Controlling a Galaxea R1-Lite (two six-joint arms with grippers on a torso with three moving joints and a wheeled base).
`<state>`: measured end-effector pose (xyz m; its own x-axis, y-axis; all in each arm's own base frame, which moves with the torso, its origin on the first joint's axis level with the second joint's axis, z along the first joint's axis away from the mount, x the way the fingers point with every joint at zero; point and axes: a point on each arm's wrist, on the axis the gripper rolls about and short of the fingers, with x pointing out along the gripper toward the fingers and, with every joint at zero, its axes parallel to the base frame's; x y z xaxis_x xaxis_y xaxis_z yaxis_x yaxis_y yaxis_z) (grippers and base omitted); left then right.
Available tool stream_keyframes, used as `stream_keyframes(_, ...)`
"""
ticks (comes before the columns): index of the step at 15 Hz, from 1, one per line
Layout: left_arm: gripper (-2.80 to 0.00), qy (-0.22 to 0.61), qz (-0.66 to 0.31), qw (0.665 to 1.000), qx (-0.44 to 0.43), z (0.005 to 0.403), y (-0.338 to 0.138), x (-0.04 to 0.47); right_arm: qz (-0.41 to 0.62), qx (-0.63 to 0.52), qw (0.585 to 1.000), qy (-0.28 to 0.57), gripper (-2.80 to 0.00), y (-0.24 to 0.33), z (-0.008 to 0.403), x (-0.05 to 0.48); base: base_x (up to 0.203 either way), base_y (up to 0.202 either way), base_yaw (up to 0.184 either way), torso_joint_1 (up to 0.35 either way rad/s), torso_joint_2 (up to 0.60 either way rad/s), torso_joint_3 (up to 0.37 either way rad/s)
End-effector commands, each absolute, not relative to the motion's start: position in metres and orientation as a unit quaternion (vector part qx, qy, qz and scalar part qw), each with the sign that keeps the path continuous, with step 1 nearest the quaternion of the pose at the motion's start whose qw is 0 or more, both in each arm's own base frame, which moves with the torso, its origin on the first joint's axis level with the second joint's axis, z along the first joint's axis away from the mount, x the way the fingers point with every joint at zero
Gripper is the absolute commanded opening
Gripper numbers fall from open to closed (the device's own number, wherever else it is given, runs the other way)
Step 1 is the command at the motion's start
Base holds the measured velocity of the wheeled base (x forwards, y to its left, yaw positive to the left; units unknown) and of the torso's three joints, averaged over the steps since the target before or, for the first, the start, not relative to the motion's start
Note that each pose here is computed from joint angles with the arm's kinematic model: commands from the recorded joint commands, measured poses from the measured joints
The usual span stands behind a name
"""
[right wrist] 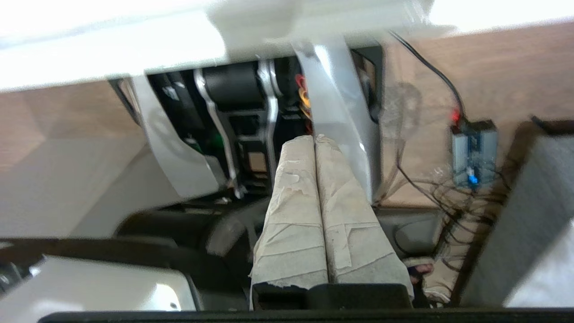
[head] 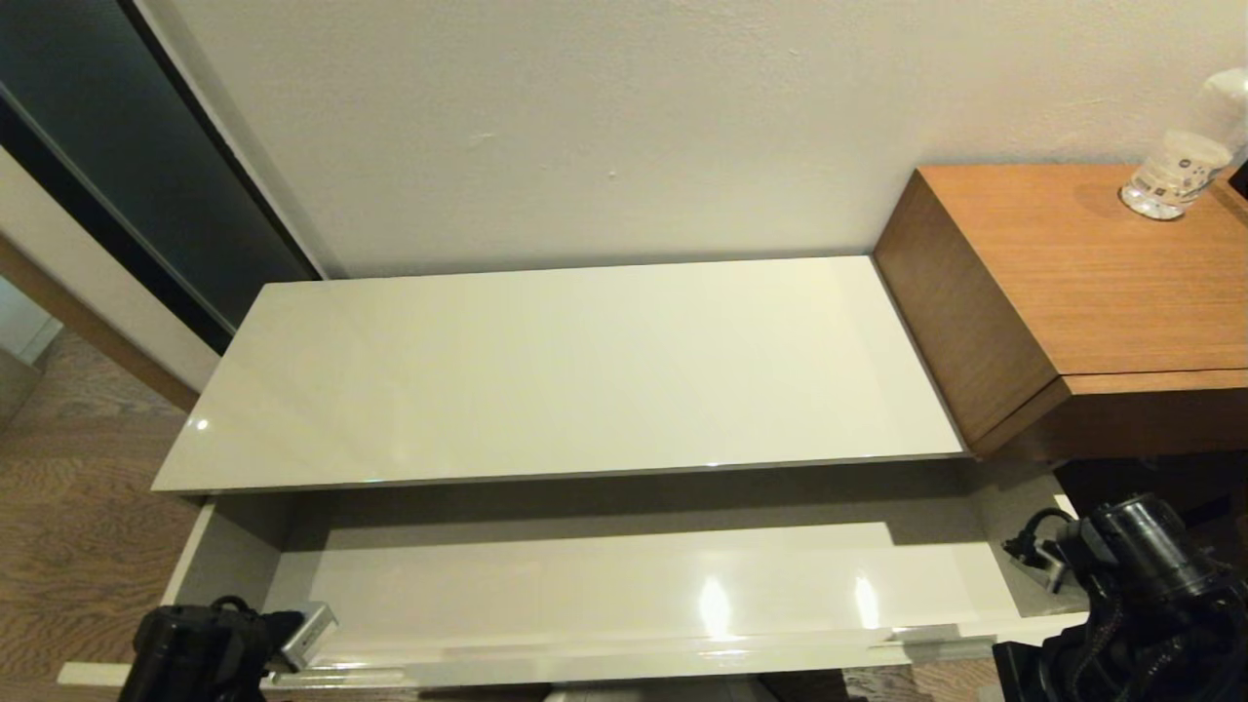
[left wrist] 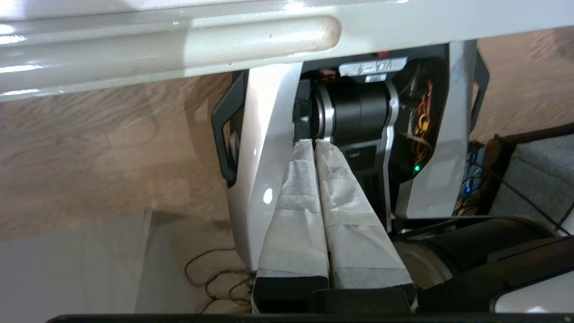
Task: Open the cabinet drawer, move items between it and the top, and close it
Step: Close the drawer
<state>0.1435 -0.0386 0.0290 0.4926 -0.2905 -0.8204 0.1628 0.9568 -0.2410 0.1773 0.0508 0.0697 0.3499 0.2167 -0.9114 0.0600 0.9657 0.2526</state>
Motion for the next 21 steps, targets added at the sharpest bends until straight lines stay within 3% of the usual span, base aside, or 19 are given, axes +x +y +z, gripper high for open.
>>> stream_keyframes(1, -2.80, 0.498, -0.131, 0.855, -0.065, 0.025, -0.040, 0.143, 0.039, 0.117, 0.794, 0.595, -2.80, 0.054, 0.053, 0.187, 0.000, 0.000, 0.000, 0.000, 0.00, 0.000)
stream_keyframes(6, -2.80, 0.499, -0.128, 0.855, -0.069, 0.023, -0.040, 0.145, 0.037, 0.114, 0.786, 0.606, -2.80, 0.058, 0.042, 0.200, 0.000, 0.000, 0.000, 0.000, 0.00, 0.000)
stream_keyframes(21, -2.80, 0.463, -0.092, 0.879, -0.064, 0.015, -0.046, 0.177, 0.024, 0.139, 0.813, 0.565, -2.80, 0.069, 0.031, 0.238, 0.000, 0.000, 0.000, 0.000, 0.00, 0.000)
